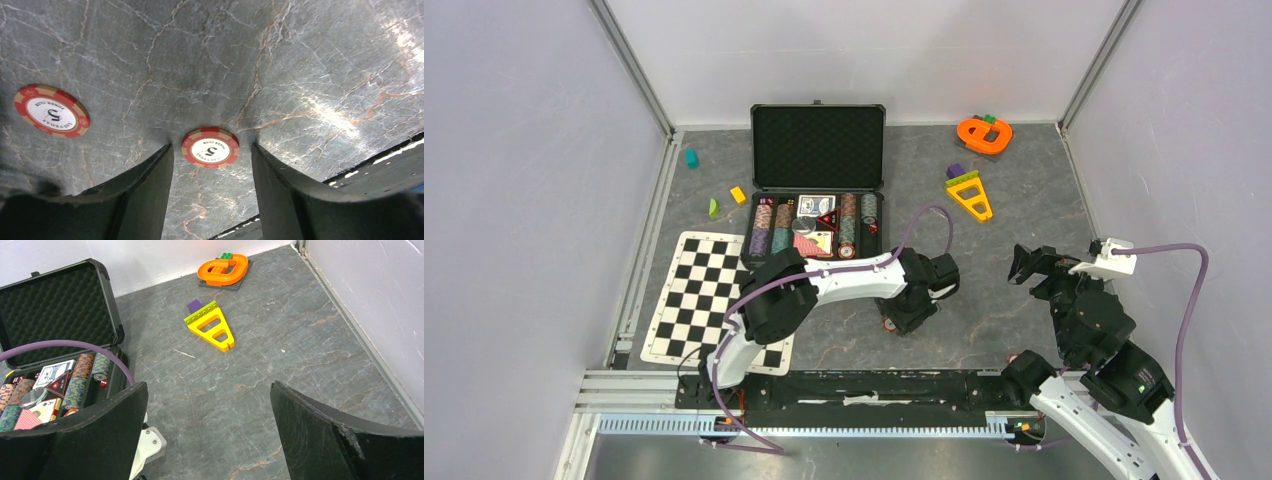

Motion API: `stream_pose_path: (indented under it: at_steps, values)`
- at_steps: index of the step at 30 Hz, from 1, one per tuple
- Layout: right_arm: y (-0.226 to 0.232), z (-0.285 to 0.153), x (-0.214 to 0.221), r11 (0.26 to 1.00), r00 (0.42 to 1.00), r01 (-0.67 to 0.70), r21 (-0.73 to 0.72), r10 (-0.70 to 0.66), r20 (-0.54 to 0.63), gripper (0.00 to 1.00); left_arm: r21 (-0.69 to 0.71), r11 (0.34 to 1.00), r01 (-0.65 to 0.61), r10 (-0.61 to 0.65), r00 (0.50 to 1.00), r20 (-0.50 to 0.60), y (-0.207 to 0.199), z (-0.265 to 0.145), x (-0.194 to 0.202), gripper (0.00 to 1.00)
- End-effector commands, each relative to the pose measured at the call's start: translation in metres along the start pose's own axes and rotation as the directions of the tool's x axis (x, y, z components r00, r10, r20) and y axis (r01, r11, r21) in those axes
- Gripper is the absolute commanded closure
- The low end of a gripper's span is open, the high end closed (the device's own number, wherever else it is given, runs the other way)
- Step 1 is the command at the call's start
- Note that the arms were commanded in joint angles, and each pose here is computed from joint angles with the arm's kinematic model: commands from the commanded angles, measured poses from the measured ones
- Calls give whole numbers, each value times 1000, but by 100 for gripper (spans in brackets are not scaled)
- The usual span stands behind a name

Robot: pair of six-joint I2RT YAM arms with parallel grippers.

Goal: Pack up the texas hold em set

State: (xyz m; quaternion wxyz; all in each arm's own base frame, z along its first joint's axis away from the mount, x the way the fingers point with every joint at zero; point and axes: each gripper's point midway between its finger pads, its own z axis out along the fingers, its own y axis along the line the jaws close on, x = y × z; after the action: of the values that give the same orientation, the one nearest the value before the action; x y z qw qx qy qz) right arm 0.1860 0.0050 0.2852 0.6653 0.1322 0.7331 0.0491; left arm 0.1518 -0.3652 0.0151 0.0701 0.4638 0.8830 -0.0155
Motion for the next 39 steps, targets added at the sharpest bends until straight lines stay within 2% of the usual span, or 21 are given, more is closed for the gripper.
stream_pose_path:
  at_steps: [1,14,25,32,39]
  values:
    - [0,-2,-7,1000,1000,-19,-4,19,17,2,31,999,-39,41,998,-56,-7,21,10,36]
    - [-3,-2,-10,1000,999,-24,12,23,25,2,37,999,-24,26,999,-41,-4,22,9,50]
    - [1,-2,-7,1000,1000,-19,-7,19,15,1,5,1000,-13,13,1000,2,3,11,2,55]
    - [0,-2,-7,1000,1000,-18,-4,18,15,1,22,1000,-1,0,997,72,9,-13,-11,56]
    - [0,-1,-6,1000,1000,-16,-1,16,14,1,-17,999,30,-27,990,140,32,-45,-24,57]
